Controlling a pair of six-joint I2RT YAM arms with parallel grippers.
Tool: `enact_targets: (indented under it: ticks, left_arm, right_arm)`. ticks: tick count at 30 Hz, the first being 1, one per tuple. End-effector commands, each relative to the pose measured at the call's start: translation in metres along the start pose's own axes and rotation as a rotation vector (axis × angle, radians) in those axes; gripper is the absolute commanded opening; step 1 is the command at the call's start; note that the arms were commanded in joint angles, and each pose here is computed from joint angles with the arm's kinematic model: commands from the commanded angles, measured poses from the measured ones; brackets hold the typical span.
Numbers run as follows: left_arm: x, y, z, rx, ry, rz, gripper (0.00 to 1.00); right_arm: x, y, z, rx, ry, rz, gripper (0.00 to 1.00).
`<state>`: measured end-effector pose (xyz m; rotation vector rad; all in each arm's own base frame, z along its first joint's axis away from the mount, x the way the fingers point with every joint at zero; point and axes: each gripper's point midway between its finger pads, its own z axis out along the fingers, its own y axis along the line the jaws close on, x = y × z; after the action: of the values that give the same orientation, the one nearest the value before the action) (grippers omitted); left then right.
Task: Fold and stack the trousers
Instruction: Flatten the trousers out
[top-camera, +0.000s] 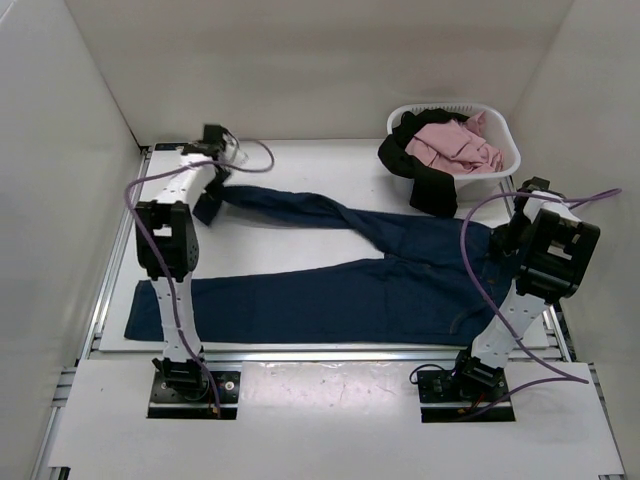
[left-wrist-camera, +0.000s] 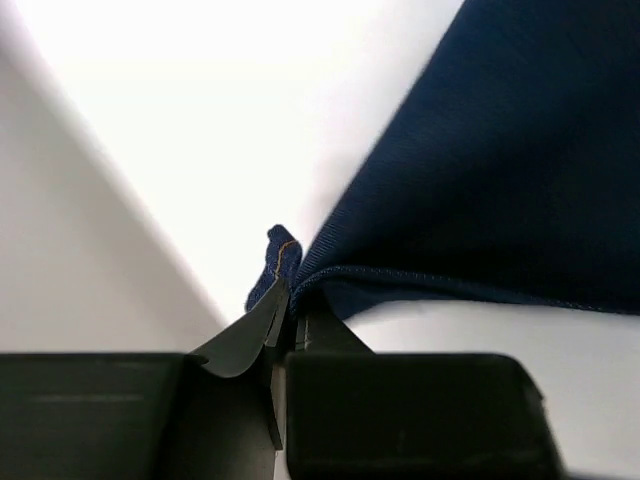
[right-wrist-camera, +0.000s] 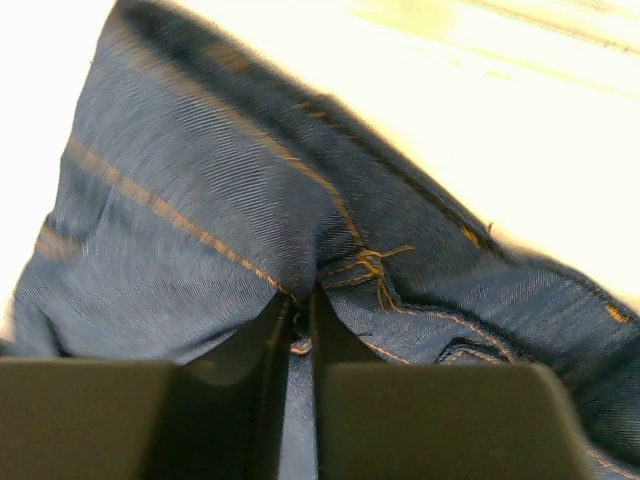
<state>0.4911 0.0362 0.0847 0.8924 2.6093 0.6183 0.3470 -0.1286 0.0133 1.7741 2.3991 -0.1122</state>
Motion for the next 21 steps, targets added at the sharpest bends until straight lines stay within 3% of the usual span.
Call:
enact_targets:
  ticks: [1,3,4,6,7,11,12,15,17,21]
  left_arm:
    - [-0.016,0.095,-0.075,-0.252,-0.16,-0.091,0.15]
    - [-0.017,0.066,-0.077,-0.188,-0.193,-0.026,0.15]
    - [0.005,0.036,-0.069,-0.131,-0.155,0.008,0.16]
    - [0.027,0.001,-0.057,-0.062,-0.124,0.046,0.27]
    - [0.056,-0.029,-0.045,-0.001,-0.062,0.076,0.32]
    - [0.112,-0.072,-0.035,0.084,0.037,0.077,0.45]
    - [0.121,-0.075,-0.036,0.101,0.043,0.069,0.64]
    - [0.126,-0.069,-0.058,0.137,-0.003,0.042,0.84]
    - [0.119,-0.057,-0.075,0.177,-0.058,0.002,0.85]
    - [0.064,0.001,-0.125,0.195,-0.279,-0.091,0.85]
  right_arm:
    - [0.026,-0.028,0.025,0.089,0.083,0.005,0.1]
    - [0.028,-0.031,0.025,0.087,0.083,-0.015,0.03]
    - [0.029,-0.033,0.025,0.084,0.08,-0.014,0.03]
    - [0.033,-0.035,0.026,0.085,0.095,-0.024,0.03]
    - [0.032,-0.034,0.024,0.079,0.089,-0.023,0.03]
    - [0.032,-0.035,0.022,0.069,0.083,-0.045,0.03]
    - [0.029,-0.033,0.021,0.062,0.077,-0.053,0.03]
    - [0.027,-0.033,0.018,0.061,0.064,-0.064,0.03]
    - [0.027,-0.033,0.018,0.061,0.065,-0.073,0.03]
    - [0.032,-0.039,0.021,0.074,0.077,-0.084,0.03]
